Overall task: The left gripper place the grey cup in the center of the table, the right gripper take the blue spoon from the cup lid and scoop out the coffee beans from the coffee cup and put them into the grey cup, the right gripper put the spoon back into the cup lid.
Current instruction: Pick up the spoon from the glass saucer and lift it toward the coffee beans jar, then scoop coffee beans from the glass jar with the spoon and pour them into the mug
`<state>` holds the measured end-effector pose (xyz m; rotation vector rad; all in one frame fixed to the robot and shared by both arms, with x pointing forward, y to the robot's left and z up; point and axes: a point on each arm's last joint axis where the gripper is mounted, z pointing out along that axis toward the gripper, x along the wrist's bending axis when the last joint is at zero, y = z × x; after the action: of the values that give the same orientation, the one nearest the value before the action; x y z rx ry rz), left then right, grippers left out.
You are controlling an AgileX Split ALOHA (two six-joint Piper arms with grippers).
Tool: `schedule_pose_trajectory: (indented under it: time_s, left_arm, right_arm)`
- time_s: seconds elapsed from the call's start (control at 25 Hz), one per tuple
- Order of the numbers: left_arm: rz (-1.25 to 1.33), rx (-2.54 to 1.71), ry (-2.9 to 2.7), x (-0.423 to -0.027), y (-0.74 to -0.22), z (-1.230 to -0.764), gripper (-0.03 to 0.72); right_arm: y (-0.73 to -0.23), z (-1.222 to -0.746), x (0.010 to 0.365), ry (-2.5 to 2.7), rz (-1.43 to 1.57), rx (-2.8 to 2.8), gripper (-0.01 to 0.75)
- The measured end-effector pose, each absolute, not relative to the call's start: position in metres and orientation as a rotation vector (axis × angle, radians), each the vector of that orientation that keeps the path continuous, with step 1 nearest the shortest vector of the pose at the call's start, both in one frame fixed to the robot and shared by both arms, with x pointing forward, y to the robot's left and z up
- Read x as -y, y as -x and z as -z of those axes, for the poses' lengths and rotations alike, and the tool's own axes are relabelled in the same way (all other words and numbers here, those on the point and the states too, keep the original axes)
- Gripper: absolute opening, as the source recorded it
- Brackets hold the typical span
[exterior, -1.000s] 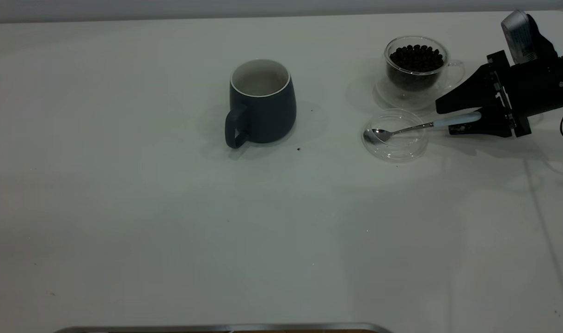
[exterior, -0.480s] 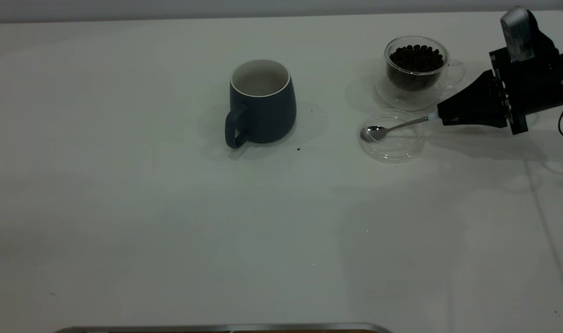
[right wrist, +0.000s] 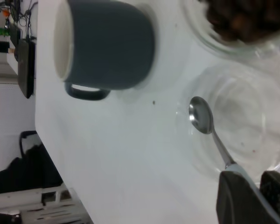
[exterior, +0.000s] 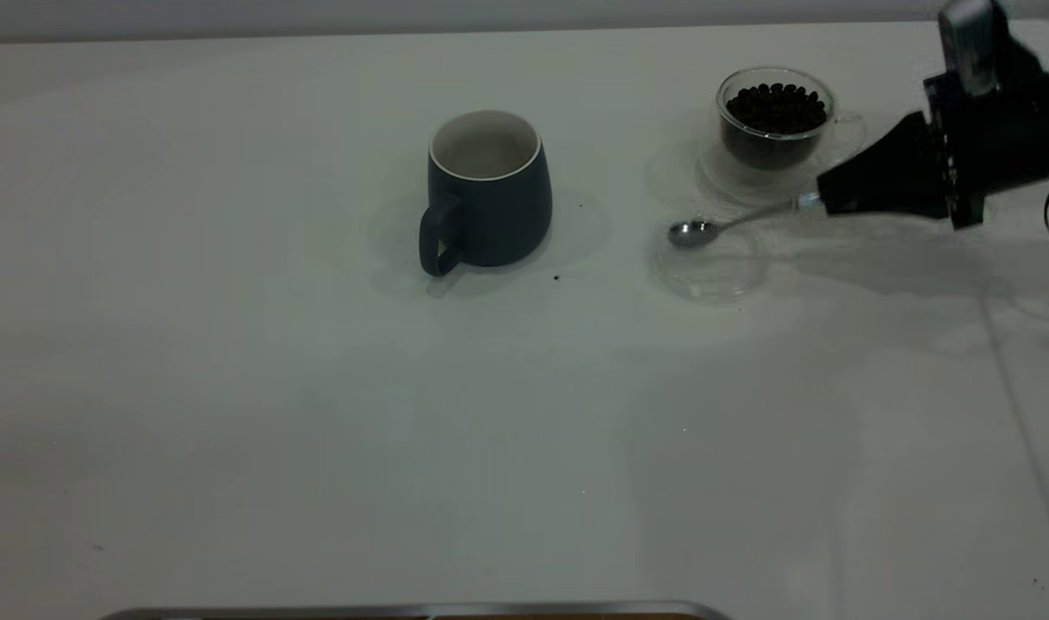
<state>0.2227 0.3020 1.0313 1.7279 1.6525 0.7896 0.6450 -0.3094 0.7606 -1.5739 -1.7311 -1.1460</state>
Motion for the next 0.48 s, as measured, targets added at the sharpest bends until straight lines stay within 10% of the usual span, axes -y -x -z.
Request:
schedule_pose_trajectory:
  time_s: [0.48]
  left_arm:
    - [-0.789, -1.653, -1.727, -0.302, -0.223, -1.031, 0.475]
  right_arm:
    - [-0.676, -0.832, 0.315, 1.546, 1.312, 1.839, 0.1]
